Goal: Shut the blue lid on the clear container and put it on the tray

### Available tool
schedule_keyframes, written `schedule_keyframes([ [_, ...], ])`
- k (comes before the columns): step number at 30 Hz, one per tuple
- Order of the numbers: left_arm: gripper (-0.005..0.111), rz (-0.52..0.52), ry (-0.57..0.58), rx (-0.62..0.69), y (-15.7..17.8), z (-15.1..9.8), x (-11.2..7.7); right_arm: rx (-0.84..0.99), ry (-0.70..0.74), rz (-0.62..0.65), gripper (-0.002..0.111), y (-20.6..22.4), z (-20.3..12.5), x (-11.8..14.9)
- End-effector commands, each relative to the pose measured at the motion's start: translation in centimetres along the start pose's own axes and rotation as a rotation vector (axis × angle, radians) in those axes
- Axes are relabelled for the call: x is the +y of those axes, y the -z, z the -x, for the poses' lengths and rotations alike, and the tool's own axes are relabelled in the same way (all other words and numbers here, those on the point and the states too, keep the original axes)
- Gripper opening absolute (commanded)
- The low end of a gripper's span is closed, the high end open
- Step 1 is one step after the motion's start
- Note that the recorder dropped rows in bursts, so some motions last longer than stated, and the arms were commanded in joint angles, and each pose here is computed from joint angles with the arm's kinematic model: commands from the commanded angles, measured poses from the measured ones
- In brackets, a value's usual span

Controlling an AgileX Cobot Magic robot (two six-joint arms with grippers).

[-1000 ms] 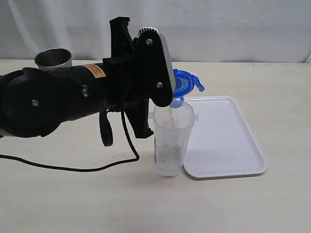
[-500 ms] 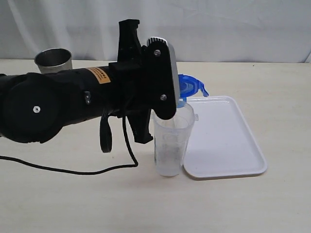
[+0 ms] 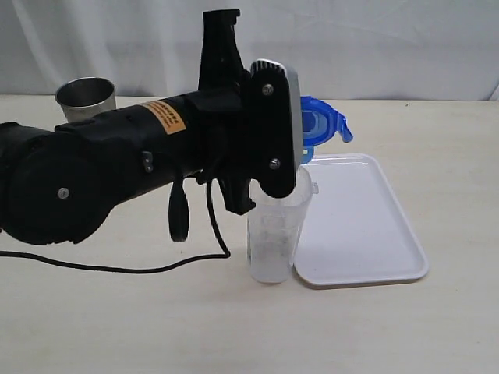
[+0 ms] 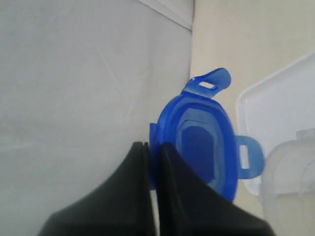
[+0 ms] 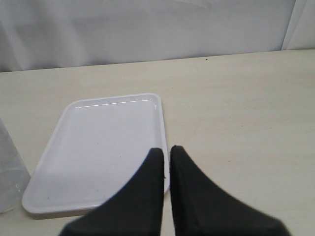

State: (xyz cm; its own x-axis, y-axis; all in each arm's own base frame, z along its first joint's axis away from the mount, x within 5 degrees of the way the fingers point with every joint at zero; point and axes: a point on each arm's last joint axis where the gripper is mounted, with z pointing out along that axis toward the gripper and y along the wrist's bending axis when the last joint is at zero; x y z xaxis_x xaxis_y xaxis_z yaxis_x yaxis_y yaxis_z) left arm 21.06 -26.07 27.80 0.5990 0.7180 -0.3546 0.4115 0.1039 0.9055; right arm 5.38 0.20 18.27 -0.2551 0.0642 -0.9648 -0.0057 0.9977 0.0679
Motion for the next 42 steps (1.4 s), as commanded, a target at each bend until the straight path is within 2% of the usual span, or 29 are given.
schedule_keyframes([
  [1, 0.0, 0.087, -0.08, 0.027, 0.1, -0.3, 1.1, -0.006, -0.004, -0.002, 0.005, 0.0, 0.0, 0.0],
  [4, 0.0, 0.083, -0.087, 0.125, -0.4, -2.0, 1.0, -0.006, -0.004, -0.002, 0.005, 0.0, 0.0, 0.0],
  [8, 0.0, 0.181, 0.022, 0.243, -0.6, -3.9, 1.7, -0.006, -0.004, -0.002, 0.005, 0.0, 0.0, 0.0],
  [11, 0.0, 0.138, 0.04, 0.235, -0.7, -3.8, 1.3, -0.006, -0.004, -0.002, 0.005, 0.0, 0.0, 0.0],
  [16, 0.0, -0.029, 0.059, 0.182, -0.9, -3.3, -0.3, -0.006, -0.004, -0.002, 0.005, 0.0, 0.0, 0.0],
  [19, 0.0, -0.075, 0.062, 0.163, -0.9, -3.1, -0.7, -0.006, -0.004, -0.002, 0.005, 0.0, 0.0, 0.0],
  [28, 0.0, -0.032, 0.021, 0.126, -0.8, -1.2, -1.0, -0.006, -0.004, -0.002, 0.005, 0.0, 0.0, 0.0],
  [42, 0.0, -0.005, -0.003, 0.135, -0.8, -1.3, -0.7, -0.006, -0.004, -0.002, 0.005, 0.0, 0.0, 0.0],
])
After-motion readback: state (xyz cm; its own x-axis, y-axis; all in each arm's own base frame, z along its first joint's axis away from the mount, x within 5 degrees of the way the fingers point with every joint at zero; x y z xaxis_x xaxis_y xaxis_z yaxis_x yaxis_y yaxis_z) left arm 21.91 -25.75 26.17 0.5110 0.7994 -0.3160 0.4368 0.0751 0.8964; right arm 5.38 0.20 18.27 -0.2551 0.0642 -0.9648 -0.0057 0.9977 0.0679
